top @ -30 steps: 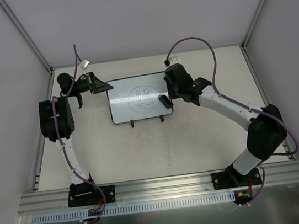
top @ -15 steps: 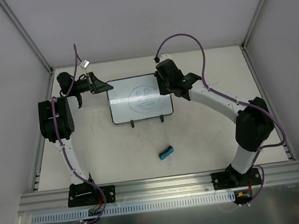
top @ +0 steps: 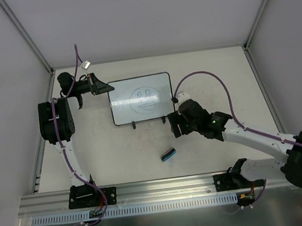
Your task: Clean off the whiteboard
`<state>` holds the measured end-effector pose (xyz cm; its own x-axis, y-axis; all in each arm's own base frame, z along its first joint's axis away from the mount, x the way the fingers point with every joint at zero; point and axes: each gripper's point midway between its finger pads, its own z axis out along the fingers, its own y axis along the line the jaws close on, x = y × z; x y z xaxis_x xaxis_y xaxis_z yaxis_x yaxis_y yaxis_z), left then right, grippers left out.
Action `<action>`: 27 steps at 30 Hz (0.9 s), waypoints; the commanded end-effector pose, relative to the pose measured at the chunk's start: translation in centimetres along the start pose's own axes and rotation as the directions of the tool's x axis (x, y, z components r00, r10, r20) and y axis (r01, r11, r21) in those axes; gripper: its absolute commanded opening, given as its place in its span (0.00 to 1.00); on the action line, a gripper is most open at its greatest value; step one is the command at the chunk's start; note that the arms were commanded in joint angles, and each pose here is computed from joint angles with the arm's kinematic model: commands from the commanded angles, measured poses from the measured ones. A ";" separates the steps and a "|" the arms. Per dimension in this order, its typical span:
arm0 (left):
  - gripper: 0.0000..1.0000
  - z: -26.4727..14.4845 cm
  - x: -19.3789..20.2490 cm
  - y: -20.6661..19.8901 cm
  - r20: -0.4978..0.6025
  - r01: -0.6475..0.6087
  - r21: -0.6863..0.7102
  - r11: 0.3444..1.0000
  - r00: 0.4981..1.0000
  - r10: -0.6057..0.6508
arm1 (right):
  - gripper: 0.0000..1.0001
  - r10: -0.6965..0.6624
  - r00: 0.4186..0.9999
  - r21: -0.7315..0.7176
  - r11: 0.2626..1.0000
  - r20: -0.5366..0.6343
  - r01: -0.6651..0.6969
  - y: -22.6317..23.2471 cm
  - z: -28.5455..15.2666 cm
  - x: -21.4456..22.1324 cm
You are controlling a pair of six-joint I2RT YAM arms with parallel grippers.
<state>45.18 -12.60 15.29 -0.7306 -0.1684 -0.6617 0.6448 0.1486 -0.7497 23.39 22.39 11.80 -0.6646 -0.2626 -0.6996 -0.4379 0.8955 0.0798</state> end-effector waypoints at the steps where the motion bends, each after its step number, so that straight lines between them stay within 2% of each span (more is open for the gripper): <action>1: 0.00 0.5 -1.0 -2.0 -0.008 -0.165 0.021 0.986 0.986 0.165 | 0.72 0.099 0.995 -0.073 0.992 -0.011 -0.099 1.0 -1.9 2.2; 4: 0.00 0.5 -1.0 -2.0 -0.006 -0.162 0.014 0.987 0.987 0.162 | 0.72 0.119 0.992 -0.169 0.978 -0.044 -0.124 3.3 -3.3 3.6; 8: 0.00 0.5 -1.0 -2.0 -0.006 -0.159 0.010 0.987 0.987 0.159 | 0.73 0.006 0.999 -0.171 0.985 -0.045 -0.014 5.2 -3.7 5.4; 13: 0.00 0.5 -1.0 -1.8 -0.007 -0.150 0.006 0.989 0.989 0.150 | 0.74 -0.076 0.994 -0.183 0.981 -0.078 0.060 7.2 -3.0 6.5; 16: 0.00 0.5 -1.0 -1.6 -0.005 -0.141 -0.003 0.990 0.990 0.141 | 0.77 -0.083 0.988 -0.164 0.985 -0.127 0.061 7.8 -2.8 6.9; 18: 0.00 0.5 -1.0 -1.6 -0.006 -0.150 -0.005 0.989 0.989 0.150 | 0.85 -0.099 0.981 -0.149 0.986 -0.166 0.074 8.0 -2.7 7.7; 20: 0.00 0.5 -0.9 -1.6 -0.006 -0.149 -0.007 0.989 0.989 0.149 | 0.86 -0.101 0.975 -0.117 0.990 -0.198 0.079 8.1 -2.5 8.2; 22: 0.00 0.5 -0.9 -1.6 -0.007 -0.149 -0.008 0.989 0.989 0.149 | 0.86 -0.062 0.975 -0.107 0.993 -0.215 0.039 8.5 -2.4 8.8; 27: 0.00 0.5 -0.9 -1.6 -0.007 -0.149 -0.010 0.989 0.989 0.149 | 0.71 0.091 0.975 -0.161 0.979 -0.204 -0.125 10.1 -3.0 8.7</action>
<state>45.03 -12.56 15.07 -0.7308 -0.1645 -0.6624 0.6407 0.1694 -0.7489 11.65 27.19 7.29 -0.7645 -0.3796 -0.5210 -0.5300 0.8302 0.1728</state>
